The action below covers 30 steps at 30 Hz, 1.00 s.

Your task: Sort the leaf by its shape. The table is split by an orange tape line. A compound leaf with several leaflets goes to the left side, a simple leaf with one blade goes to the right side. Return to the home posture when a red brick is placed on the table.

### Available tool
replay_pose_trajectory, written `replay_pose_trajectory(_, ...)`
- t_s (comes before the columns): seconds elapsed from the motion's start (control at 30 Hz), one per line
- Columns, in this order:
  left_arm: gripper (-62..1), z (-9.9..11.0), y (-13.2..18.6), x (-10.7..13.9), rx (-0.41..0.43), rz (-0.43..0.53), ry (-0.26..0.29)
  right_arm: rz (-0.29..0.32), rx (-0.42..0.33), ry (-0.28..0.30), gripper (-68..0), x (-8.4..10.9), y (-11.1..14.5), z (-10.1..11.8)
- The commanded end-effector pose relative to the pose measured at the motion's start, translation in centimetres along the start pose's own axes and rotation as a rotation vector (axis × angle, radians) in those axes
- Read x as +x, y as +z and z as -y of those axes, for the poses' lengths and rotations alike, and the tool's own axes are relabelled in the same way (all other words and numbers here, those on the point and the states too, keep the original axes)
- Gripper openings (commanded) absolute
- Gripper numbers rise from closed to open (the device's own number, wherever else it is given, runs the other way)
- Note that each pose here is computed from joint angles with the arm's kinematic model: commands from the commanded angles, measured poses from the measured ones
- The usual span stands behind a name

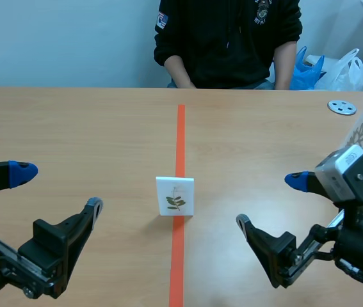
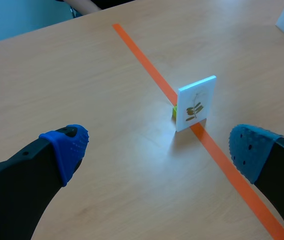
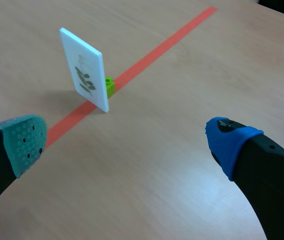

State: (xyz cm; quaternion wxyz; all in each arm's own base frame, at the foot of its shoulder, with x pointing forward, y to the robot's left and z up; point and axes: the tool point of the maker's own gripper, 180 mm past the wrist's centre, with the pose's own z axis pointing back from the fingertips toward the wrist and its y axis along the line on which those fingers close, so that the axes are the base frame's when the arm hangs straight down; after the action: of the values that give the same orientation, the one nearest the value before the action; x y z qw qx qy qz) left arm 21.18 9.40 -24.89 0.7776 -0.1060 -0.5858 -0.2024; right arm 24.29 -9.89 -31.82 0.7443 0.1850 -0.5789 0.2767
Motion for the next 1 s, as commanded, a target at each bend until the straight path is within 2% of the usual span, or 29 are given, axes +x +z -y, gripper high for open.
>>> replay_pose_trajectory(0.0,-0.7,0.1,-0.1,1.2,0.001,0.04,0.002,0.029,-0.015,0.017,0.4,0.6,-0.4,0.8)
replay_pose_trajectory(0.27,-0.7,0.1,-0.1,1.2,0.001,0.04,0.002,0.039,-0.015,-0.036,0.4,-1.2,-4.0,0.0)
replay_pose_trajectory(0.43,-0.7,0.1,-0.1,1.2,0.001,0.04,0.002,0.04,0.01,-0.031,0.4,-1.8,-6.5,-1.3)
replay_pose_trajectory(0.63,-0.7,0.1,-0.1,1.2,0.001,0.041,0.002,0.036,0.025,0.02,0.4,-1.8,-8.9,-2.6)
replay_pose_trajectory(0.97,-0.7,0.1,-0.1,1.2,0.001,0.04,0.002,0.033,0.029,0.014,0.4,-1.9,-12.5,-4.0)
